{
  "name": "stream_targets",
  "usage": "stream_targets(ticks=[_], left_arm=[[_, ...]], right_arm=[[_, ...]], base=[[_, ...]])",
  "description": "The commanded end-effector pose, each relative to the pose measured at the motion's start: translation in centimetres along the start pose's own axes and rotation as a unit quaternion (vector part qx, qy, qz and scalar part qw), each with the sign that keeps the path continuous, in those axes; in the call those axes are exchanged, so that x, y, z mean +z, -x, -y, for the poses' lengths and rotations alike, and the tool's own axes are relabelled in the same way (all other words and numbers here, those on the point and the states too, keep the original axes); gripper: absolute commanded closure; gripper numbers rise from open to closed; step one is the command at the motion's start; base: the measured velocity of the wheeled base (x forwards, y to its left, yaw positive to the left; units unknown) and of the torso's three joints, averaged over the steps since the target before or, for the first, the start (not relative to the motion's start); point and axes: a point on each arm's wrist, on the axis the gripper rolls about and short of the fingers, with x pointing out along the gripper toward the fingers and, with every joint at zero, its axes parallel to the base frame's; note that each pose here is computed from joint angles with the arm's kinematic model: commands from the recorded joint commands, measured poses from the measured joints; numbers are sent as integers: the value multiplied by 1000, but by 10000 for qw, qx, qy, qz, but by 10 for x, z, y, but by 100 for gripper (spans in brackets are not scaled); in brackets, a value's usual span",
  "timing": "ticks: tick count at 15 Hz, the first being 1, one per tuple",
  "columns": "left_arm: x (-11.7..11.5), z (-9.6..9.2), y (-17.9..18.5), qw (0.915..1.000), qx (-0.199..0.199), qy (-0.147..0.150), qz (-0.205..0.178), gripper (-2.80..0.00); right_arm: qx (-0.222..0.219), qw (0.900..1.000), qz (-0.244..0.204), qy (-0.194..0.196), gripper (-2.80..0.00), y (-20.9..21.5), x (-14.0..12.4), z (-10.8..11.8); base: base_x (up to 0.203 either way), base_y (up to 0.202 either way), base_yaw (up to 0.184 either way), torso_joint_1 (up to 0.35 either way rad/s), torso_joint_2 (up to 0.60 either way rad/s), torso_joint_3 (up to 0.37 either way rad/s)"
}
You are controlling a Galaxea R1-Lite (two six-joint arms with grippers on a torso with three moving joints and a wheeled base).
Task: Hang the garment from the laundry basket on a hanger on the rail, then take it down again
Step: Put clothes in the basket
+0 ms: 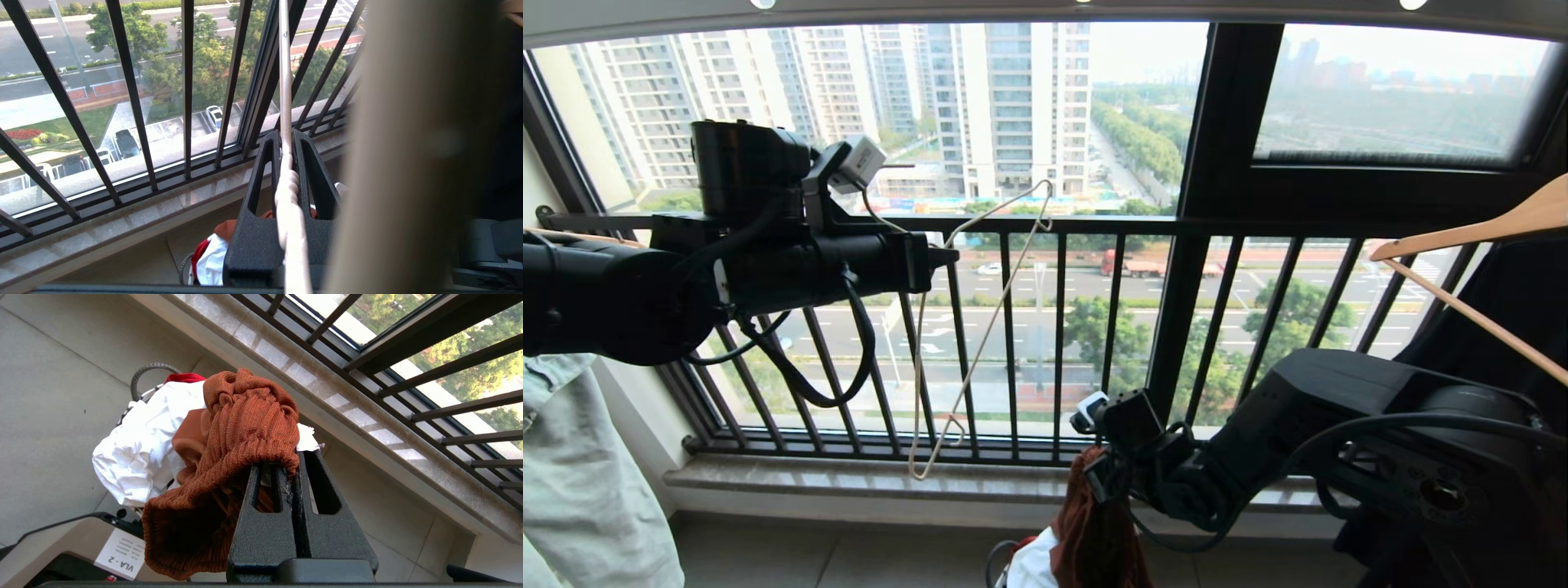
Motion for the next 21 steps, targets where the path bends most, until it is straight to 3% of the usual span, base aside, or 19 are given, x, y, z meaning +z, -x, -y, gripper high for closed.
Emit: stream_targets(ticks=[1,16,19,20,21], left_arm=[[0,0,-1,10000,-6,-3,5,0],[1,1,1,10000,-17,-12,25,0],[2,2,2,10000,-17,-5,26,0],[2,2,3,10000,-18,-14,32,0],[3,3,4,10000,-14,-22,53,0]], right_arm=[[55,10000,-50,40,0,0,-3,-3],[426,9966,-522,469,0,-5,-1,-7],[449,9951,-499,730,0,-5,1,-8],[454,9943,-492,831,-280,-7,1,-9],[476,9931,-610,881,-280,-8,3,-9]], base=[[0,0,0,0,0,0],[0,0,0,0,0,0],[0,0,0,0,0,0],[0,0,0,0,0,0],[0,0,0,0,0,0]])
